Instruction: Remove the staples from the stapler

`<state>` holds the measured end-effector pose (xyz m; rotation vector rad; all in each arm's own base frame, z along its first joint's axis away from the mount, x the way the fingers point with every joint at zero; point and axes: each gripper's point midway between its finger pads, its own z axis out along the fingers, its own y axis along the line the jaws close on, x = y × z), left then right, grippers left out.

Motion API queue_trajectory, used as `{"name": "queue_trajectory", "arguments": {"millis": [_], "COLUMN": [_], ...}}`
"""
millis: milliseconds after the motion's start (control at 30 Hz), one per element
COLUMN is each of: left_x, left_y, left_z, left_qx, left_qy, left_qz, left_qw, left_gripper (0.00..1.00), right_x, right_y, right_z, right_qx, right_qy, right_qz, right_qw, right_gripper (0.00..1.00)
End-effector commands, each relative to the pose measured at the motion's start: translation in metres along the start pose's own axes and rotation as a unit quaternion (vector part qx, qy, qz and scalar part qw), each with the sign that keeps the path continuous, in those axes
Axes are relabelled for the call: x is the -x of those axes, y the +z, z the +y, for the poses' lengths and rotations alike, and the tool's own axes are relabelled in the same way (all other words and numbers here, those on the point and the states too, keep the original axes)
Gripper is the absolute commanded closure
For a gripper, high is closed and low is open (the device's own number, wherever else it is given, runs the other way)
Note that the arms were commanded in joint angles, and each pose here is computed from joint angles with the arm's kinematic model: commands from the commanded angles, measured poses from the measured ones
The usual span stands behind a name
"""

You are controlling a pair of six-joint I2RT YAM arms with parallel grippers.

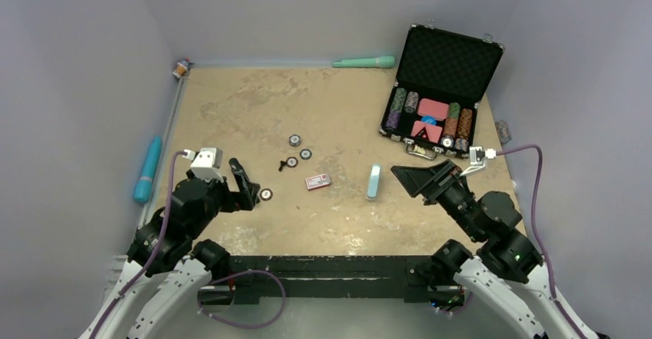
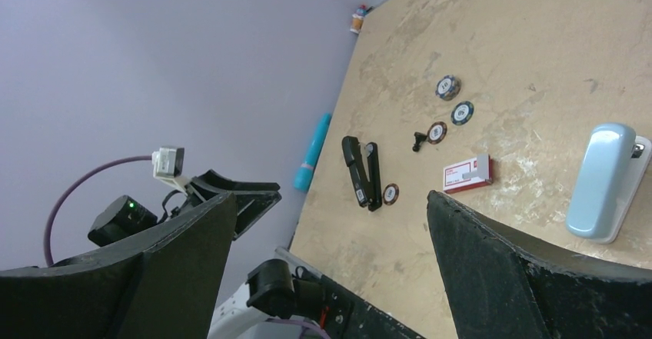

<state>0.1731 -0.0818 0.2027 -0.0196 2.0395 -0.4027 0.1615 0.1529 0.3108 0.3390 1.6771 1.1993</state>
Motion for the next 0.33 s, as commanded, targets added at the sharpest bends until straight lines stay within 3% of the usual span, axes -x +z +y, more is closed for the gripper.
{"name": "queue_trajectory", "arguments": {"millis": [0,300], "left_x": [0.0103,0.0093], "left_y": [-0.0005,-0.0003], "left_z": [-0.0016,-0.0038], "left_qx": [-0.001,-0.007], "left_qy": [0.001,0.003], "left_qz": [-0.016,-0.014], "left_qw": [1.000,1.000], "left_gripper": [0.00,0.00], "right_x": [0.0031,0.0068], "right_y": [-0.0075,-0.0137], "right_z": [0.0016,0.0063], "right_qx": [0.004,0.015], "right_qy": [0.014,0.012], "right_qz": [-0.008,-0.014], "right_qw": [1.000,1.000], "right_gripper": [0.01,0.01]}}
